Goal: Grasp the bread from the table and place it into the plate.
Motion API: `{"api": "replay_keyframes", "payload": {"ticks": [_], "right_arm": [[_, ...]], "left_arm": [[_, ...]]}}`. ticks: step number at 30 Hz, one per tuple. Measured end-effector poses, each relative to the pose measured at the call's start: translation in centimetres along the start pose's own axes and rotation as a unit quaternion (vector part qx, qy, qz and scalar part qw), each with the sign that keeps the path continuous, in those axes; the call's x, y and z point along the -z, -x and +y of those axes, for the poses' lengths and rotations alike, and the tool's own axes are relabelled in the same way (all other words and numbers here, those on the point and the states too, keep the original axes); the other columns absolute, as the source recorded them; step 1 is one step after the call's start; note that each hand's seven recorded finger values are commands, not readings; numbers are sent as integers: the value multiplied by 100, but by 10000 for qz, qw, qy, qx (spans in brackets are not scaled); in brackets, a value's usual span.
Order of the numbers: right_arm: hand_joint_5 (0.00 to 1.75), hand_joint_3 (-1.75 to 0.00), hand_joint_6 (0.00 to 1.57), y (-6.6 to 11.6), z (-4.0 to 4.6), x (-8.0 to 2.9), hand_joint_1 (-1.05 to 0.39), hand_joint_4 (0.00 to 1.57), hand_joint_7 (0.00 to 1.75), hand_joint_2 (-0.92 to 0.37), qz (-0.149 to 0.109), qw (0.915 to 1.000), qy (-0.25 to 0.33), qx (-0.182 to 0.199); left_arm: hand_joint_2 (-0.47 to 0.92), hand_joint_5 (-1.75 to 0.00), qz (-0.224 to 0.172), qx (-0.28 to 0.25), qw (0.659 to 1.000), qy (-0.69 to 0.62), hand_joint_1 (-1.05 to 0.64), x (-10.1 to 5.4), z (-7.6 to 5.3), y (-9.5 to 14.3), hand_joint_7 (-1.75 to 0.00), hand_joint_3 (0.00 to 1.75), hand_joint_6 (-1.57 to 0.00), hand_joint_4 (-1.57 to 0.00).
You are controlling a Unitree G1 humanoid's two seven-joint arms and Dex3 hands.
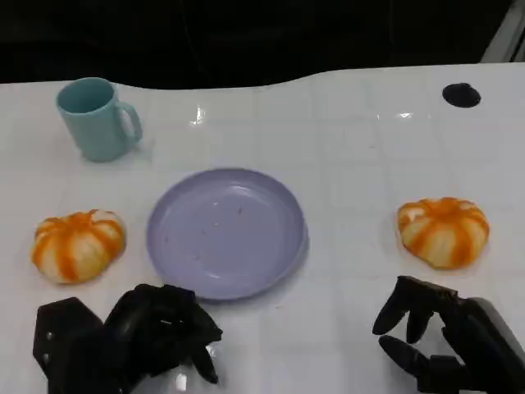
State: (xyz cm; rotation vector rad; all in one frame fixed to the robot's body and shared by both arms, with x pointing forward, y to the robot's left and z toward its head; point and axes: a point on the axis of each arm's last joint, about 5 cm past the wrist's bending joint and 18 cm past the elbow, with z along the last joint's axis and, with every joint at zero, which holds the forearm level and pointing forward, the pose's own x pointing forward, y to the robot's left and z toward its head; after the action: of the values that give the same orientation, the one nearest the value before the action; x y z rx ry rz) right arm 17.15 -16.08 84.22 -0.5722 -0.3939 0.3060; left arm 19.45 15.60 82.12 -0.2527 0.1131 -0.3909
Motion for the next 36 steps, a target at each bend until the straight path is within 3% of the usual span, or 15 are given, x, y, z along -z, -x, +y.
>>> {"api": "replay_keyframes", "payload": {"ticks": [4,8,14,17,19,23,28,36], "right_arm": [[175,-80,52,1,1,0,-39,58,146,-62,-5,10000,-3,-1],[175,-78,58,0,-1,0,-37,56,131,-63,-5,10000,-1,2],[157,-78,68,-2,-17,3,-35,58,101,-63,-2,10000,15,92],[139,-76,71,-19,-42,6,-35,59,88,-64,-49,9997,55,233],[125,-57,73,-35,-69,11,-36,60,76,-75,-79,9994,127,318],[100,-27,78,-59,-158,9,-37,61,49,-90,-183,9981,423,399],[68,-21,71,-122,-294,-24,-39,52,21,-92,-243,9935,1020,439],[43,-18,54,-177,-502,-49,-46,35,3,-92,-141,9766,2108,413]], "left_arm": [[80,-86,-2,-6,10000,0,-105,-1,3,1,-52,1,-157,-156],[80,-86,-4,-5,10000,-4,-105,-2,2,1,-53,1,-157,-156],[80,-86,-7,-4,10000,-7,-105,-3,2,0,-53,1,-157,-156],[80,-86,-7,-8,10000,-8,-105,-4,2,0,-54,1,-157,-156],[80,-86,-8,-13,10000,-8,-105,-4,3,1,-54,0,-157,-156],[79,-86,-13,-19,10000,-5,-105,-4,5,2,-52,0,-157,-155],[80,-87,-24,-17,10000,-19,-105,-8,4,2,-54,1,-157,-156],[80,-87,-23,-26,10000,-13,-105,-6,7,5,-53,1,-157,-156]]}}
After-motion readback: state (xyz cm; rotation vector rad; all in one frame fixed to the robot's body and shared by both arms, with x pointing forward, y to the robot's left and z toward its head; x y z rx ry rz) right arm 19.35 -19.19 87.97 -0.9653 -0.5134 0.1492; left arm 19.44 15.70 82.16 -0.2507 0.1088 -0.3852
